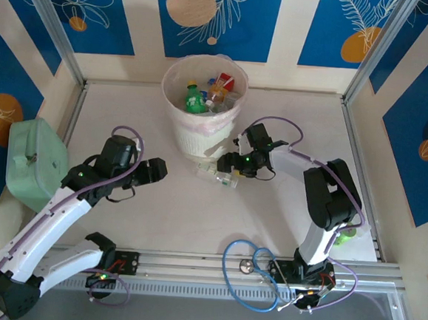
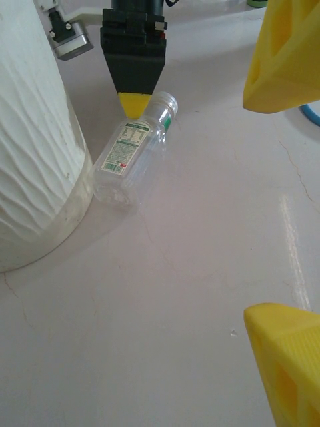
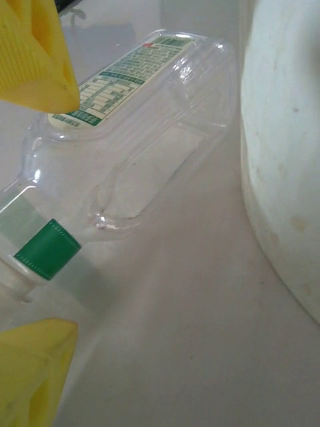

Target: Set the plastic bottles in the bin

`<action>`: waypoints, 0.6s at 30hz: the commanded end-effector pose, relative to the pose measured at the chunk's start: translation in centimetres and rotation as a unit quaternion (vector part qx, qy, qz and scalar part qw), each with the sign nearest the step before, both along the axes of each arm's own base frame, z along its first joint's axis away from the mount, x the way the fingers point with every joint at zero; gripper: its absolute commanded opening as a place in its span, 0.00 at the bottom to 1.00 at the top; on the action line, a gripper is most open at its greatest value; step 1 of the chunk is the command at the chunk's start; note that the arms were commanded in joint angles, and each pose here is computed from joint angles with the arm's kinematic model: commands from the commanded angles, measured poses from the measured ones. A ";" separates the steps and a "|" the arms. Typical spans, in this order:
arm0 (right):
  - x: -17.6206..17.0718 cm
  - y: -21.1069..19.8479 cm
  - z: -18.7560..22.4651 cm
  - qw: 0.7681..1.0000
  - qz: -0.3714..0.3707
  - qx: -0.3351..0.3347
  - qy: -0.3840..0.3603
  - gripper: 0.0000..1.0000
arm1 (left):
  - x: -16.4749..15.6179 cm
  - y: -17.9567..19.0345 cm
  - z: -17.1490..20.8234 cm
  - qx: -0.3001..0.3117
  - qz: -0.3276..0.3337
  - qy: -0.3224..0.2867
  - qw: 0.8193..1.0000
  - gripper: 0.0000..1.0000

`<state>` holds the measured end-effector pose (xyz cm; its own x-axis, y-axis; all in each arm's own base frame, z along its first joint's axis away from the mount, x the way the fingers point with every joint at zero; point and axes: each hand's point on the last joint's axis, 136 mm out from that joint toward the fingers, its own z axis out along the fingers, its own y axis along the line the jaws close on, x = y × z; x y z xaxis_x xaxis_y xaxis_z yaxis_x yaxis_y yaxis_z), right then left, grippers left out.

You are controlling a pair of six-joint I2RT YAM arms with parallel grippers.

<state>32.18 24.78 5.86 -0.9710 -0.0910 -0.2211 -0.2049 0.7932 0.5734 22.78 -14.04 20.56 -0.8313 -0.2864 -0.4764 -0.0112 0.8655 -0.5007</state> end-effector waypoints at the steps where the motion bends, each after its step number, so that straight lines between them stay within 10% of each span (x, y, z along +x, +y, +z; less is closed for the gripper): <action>1: -1.0 1.5 1.0 0.999 0.040 0.020 -0.007 0.81 | 0.3 0.4 0.8 0.010 0.002 -0.007 1.000 0.75; 18: -5.7 0.5 -1.3 0.996 0.051 -0.079 0.007 0.74 | 0.4 0.4 -0.7 -0.001 0.012 0.007 1.000 0.75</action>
